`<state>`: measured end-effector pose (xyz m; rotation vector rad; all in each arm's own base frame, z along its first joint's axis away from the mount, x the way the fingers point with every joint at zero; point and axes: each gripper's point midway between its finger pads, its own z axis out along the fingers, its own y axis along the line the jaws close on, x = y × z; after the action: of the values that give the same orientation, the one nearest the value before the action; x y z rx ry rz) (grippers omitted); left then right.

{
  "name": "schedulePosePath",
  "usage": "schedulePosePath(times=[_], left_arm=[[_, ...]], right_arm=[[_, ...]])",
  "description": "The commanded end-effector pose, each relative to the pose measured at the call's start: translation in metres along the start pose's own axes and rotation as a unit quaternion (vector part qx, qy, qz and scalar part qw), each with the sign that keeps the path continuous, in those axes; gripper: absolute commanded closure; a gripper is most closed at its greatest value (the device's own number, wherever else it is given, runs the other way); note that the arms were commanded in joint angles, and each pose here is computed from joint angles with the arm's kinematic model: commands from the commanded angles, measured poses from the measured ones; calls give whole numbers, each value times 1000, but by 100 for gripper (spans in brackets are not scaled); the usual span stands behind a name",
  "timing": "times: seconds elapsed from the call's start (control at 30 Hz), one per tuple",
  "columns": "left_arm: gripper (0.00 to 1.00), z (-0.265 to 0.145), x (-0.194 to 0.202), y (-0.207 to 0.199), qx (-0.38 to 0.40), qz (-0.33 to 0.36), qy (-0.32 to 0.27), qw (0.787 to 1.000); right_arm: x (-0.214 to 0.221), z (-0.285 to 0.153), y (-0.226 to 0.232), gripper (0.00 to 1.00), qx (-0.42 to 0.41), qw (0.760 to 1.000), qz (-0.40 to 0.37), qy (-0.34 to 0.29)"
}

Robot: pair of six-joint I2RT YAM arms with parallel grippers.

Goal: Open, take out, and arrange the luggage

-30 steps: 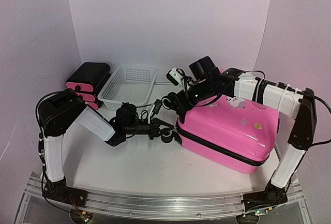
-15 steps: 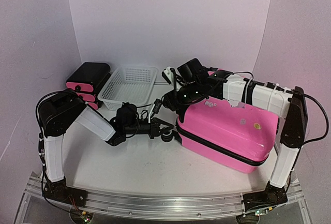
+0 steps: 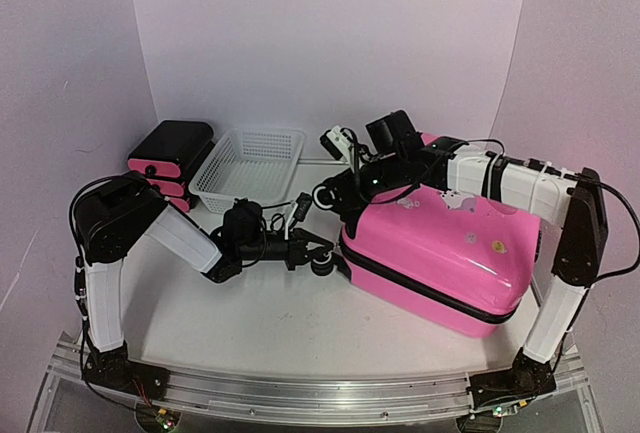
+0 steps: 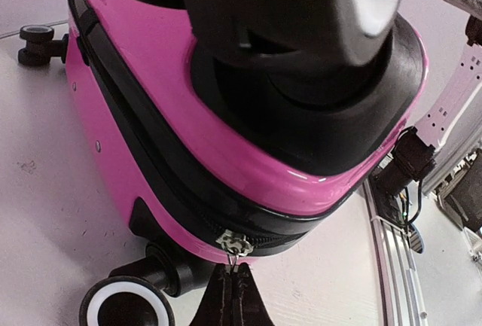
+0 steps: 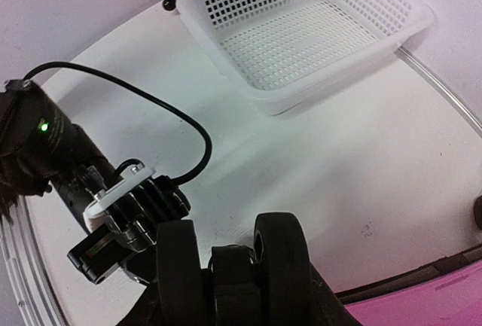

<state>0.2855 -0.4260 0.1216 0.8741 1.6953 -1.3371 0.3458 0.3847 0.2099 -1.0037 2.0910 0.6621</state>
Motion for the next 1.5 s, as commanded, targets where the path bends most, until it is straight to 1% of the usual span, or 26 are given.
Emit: schedulePosePath(times=[0.0,0.07,0.17,0.3,0.4,0.57,0.73,0.83,0.93,1.07,1.2,1.3,1.4,1.47], left_arm=[[99,-11,-3,8,-14,27,-2,1000],[99,-10,-4,7,-11,35,-2,999],[100,-3,-7,7,5,34,-1,999],[100,4,-2,3,37,39,6,999],[100,2,1,-6,62,50,13,997],[100,-4,12,-14,80,55,23,995],[100,-5,21,-14,91,84,26,992],[100,1,20,-18,121,103,27,987],[100,4,26,-19,143,115,33,982],[100,10,34,-9,148,117,38,981],[100,20,34,-2,151,103,38,982],[100,31,31,11,136,82,34,987],[100,41,21,26,101,69,18,992],[100,46,11,43,54,55,1,997]], right_arm=[[37,-24,68,100,-215,975,14,55],[42,-28,75,100,-241,968,-1,69],[52,-31,87,100,-286,953,1,95],[61,-43,99,100,-320,942,8,101],[65,-51,103,100,-326,939,16,104],[74,-61,103,100,-318,941,13,114],[83,-71,110,100,-338,933,10,126],[90,-76,114,100,-354,925,13,136],[99,-82,116,100,-357,923,9,145],[103,-89,118,100,-358,922,11,150],[103,-96,120,100,-359,922,5,145],[104,-94,117,100,-347,926,7,150],[108,-92,114,100,-337,928,10,157],[108,-92,115,100,-338,928,13,158]])
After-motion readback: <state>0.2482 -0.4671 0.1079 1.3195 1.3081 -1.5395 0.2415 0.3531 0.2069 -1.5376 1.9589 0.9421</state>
